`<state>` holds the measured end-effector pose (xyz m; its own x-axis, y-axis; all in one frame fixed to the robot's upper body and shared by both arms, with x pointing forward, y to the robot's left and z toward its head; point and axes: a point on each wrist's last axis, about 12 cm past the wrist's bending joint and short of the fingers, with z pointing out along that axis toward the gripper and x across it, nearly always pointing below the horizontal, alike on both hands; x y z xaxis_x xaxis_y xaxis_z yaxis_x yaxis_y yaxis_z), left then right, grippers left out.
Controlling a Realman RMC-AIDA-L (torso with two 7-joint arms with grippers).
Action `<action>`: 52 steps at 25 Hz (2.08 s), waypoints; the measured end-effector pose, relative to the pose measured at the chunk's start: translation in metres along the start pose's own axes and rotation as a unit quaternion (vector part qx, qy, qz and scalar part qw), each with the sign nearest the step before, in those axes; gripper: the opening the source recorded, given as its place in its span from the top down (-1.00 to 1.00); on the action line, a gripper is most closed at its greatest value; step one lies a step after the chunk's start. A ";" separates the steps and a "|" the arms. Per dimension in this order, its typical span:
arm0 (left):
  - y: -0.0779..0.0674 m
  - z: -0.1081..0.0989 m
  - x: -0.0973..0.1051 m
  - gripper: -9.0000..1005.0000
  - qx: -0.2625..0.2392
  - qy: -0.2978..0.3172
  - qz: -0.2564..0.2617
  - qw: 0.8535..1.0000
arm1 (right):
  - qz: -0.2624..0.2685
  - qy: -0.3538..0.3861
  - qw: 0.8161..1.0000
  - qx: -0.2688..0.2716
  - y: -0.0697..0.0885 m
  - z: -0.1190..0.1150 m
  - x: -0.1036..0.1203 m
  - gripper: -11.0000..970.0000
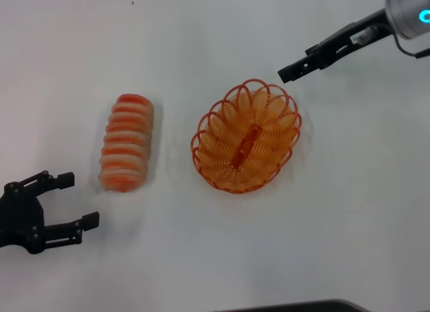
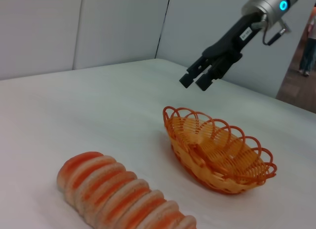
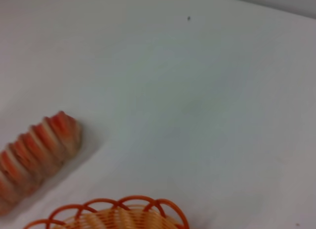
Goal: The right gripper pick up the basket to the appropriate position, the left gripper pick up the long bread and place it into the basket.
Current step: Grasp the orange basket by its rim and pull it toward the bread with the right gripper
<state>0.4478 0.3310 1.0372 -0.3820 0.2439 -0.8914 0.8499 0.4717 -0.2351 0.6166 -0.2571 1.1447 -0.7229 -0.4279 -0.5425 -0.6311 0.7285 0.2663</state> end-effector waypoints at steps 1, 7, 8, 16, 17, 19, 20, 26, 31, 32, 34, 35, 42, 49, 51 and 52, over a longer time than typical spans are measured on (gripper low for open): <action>0.000 0.000 0.000 -0.86 0.000 0.000 0.000 1.000 | -0.009 0.015 1.000 0.012 0.003 0.003 -0.007 -0.89; 0.000 0.000 0.001 -0.86 -0.003 0.001 -0.002 1.000 | -0.069 0.063 0.994 0.062 0.015 0.020 -0.027 -0.88; 0.000 0.000 0.001 -0.86 -0.003 0.001 -0.003 1.000 | -0.075 0.065 0.993 0.060 0.018 0.023 -0.028 -0.87; 0.000 0.001 0.001 -0.86 -0.002 0.001 -0.002 1.000 | -0.102 0.086 0.991 0.030 0.034 0.042 -0.029 -0.82; 0.000 0.001 0.001 -0.86 -0.003 0.001 -0.003 1.000 | -0.104 0.089 0.990 0.029 0.035 0.045 -0.029 -0.81; 0.000 0.001 0.002 -0.86 -0.003 0.001 -0.003 1.000 | -0.106 0.095 0.989 0.030 0.035 0.049 -0.027 -0.79; -0.001 0.000 0.002 -0.86 -0.003 0.001 -0.003 1.000 | -0.107 0.096 0.989 0.031 0.035 0.051 -0.026 -0.79; -0.001 0.000 0.003 -0.86 -0.004 0.000 -0.005 1.000 | -0.109 0.100 0.989 0.027 0.038 0.059 -0.025 -0.74; -0.001 0.001 0.003 -0.86 -0.004 0.000 -0.003 1.000 | -0.099 0.095 0.990 0.030 0.037 0.061 -0.025 -0.71; -0.001 0.001 0.003 -0.86 -0.004 0.000 -0.003 1.000 | -0.097 0.096 0.990 0.029 0.036 0.061 -0.024 -0.70; -0.001 0.001 0.003 -0.86 -0.004 0.000 -0.003 1.000 | -0.097 0.099 0.990 0.028 0.036 0.062 -0.024 -0.69; -0.001 0.001 0.003 -0.86 -0.004 0.000 -0.003 1.000 | -0.096 0.100 0.990 0.027 0.036 0.062 -0.023 -0.68; -0.001 0.001 0.003 -0.86 -0.004 0.000 -0.003 1.000 | -0.096 0.104 0.990 0.024 0.037 0.062 -0.022 -0.27; -0.001 0.001 0.002 -0.86 -0.003 0.000 -0.002 1.000 | -0.091 0.103 0.990 0.019 0.036 0.061 -0.020 0.56; -0.001 0.001 0.002 -0.86 -0.004 -0.001 -0.001 1.000 | -0.086 0.098 0.991 0.017 0.035 0.060 -0.020 0.65; -0.001 0.001 0.002 -0.86 -0.003 -0.001 -0.001 1.000 | -0.082 0.094 0.992 0.014 0.034 0.059 -0.019 0.66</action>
<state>0.4470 0.3302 1.0354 -0.3825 0.2406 -0.8921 0.8468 0.4776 -0.2343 0.6257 -0.1921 1.1170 -0.6532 -0.6318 -0.4172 -0.7378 0.6549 0.1635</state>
